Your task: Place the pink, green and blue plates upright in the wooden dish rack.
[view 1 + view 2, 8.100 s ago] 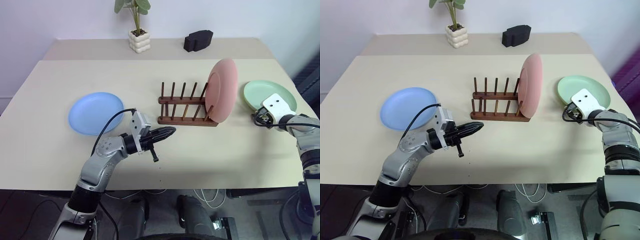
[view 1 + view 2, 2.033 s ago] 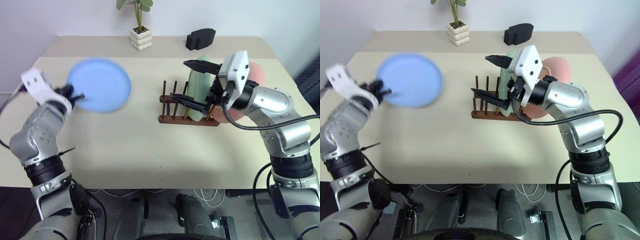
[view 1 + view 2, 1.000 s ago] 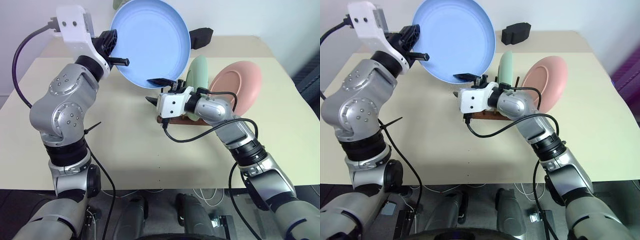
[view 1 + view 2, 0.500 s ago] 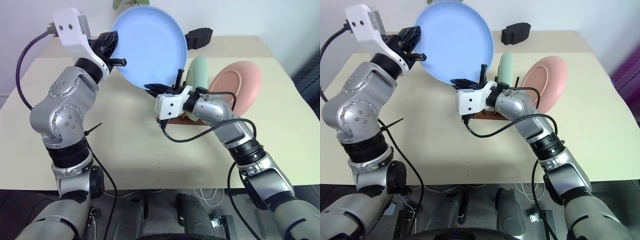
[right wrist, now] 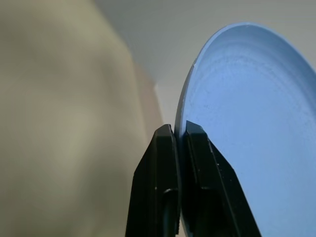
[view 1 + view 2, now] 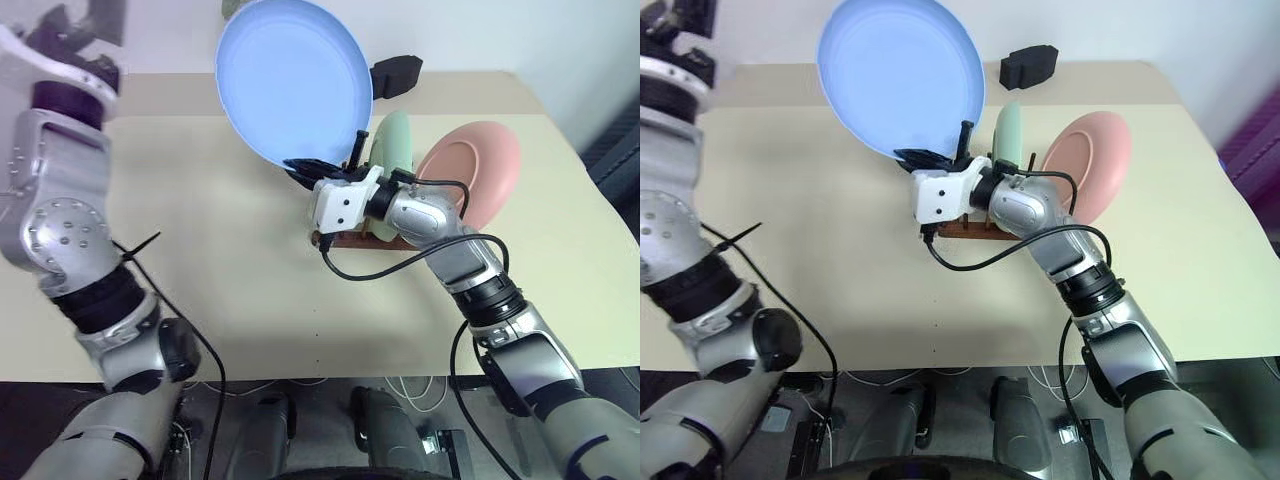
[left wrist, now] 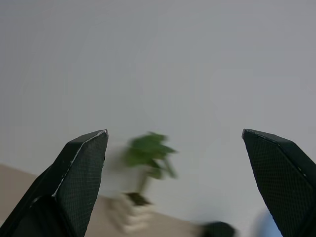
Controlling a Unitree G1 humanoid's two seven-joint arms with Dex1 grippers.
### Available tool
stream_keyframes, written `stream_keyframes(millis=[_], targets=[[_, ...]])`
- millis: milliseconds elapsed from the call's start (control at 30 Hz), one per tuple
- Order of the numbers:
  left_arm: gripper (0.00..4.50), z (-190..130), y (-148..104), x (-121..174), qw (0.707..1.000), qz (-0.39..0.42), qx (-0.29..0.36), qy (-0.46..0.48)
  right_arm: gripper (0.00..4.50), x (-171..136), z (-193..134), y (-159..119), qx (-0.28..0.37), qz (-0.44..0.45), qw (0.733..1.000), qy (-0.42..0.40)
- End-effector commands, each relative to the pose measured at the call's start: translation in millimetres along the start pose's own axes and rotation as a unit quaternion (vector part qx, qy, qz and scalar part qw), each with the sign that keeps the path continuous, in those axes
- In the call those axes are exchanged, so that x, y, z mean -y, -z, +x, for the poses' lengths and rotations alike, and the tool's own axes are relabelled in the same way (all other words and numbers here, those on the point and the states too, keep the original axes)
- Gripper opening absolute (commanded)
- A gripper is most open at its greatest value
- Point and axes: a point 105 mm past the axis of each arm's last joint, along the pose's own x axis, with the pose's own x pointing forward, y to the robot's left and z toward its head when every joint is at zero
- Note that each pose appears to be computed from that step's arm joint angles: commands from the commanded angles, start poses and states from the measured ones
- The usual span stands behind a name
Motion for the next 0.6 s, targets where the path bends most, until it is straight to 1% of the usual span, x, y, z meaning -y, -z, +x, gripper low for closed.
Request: stream_keyframes(millis=[33,133,233,300,333,467,600], targets=[[4.46,-9.7,-1.9,-16.2,0.998,0.061,-0.006,0.011,0.0,38.4,-0.8,-35.7,0.078,0.044,0.994,0.068],[4.46,-21.2,19.9,-25.8,0.993,0.101,-0.057,0.035,0.0,47.6,-4.1,-50.0,0.121,0.126,0.981,0.081],[4.46,-39.0,53.0,-25.0,0.973,0.175,-0.124,0.085,0.0,54.6,-10.2,-63.1,0.163,0.246,0.951,0.088],[4.46,-55.5,73.1,-15.8,0.959,0.19,-0.158,0.14,0.0,56.5,-15.1,-67.8,0.179,0.309,0.93,0.086],[4.46,-62.0,79.3,-12.1,0.953,0.192,-0.168,0.16,0.0,56.8,-16.9,-69.0,0.181,0.329,0.923,0.085],[4.46,-100.1,109.4,3.5,0.927,0.177,-0.22,0.247,0.0,56.3,-27.7,-57.7,0.166,0.443,0.875,0.101],[4.46,-134.0,126.3,18.4,0.897,0.144,-0.265,0.322,0.0,53.8,-33.4,-50.7,0.152,0.514,0.836,0.117]])
